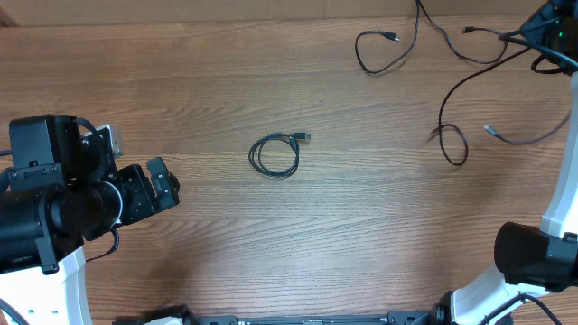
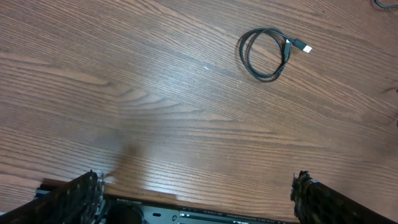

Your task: Untangle cables

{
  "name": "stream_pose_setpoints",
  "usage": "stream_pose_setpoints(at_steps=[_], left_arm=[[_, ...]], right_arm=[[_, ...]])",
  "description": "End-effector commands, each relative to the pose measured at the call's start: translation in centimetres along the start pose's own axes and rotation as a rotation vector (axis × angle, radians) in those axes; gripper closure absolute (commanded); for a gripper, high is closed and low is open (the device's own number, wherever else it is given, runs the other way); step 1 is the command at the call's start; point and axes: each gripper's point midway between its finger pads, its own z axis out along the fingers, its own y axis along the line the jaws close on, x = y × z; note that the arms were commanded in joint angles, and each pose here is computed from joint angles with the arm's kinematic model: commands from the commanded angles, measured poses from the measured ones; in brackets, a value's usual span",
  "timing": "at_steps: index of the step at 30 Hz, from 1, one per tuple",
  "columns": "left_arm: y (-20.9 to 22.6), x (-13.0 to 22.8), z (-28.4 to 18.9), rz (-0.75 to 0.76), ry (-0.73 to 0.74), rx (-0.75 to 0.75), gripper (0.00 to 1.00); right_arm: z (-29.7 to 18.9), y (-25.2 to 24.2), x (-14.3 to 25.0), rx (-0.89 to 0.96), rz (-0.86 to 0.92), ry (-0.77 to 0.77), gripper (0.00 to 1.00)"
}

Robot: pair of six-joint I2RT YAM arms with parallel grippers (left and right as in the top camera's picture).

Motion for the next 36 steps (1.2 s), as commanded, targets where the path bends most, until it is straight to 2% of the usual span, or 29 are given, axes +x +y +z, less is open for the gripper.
stream_pose_setpoints(at_steps=[1, 7, 12, 17, 23, 29, 36], left_arm=[[-0.4, -0.1, -0.3, 0.028, -0.01, 0.023, 0.0], [-1.9, -0.1, -0.4, 0.095, -0.007, 0.108, 0.0], [-1.8, 0.0, -0.4, 0.093, -0.003, 0.106, 0.0], [-1.8, 0.1, -0.4, 0.092, 0.003, 0.105, 0.0], [-1.8, 0.1, -0.4, 0.092, 0.002, 0.104, 0.0], [-1.8, 0.1, -0.4, 0.092, 0.002, 0.104, 0.0], [-1.8, 0.2, -0.4, 0.091, 0.006, 0.104, 0.0]], right_arm=[[-1.9, -0.3, -1.3, -0.005, 0.014, -0.06, 0.96], [-0.7, 1.1, -0.7, -0.059, 0.011, -0.018, 0.96], [0.7, 1.5, -0.3, -0.062, 0.107, 0.01, 0.96], [2.4, 2.6, 0.5, -0.095, 0.111, 0.059, 0.96], [4.5, 2.2, 1.6, -0.051, 0.101, 0.106, 0.96], [6.6, 0.2, 1.6, 0.076, 0.1, 0.079, 0.96], [11.3, -1.2, 4.2, 0.184, 0.067, 0.154, 0.96]])
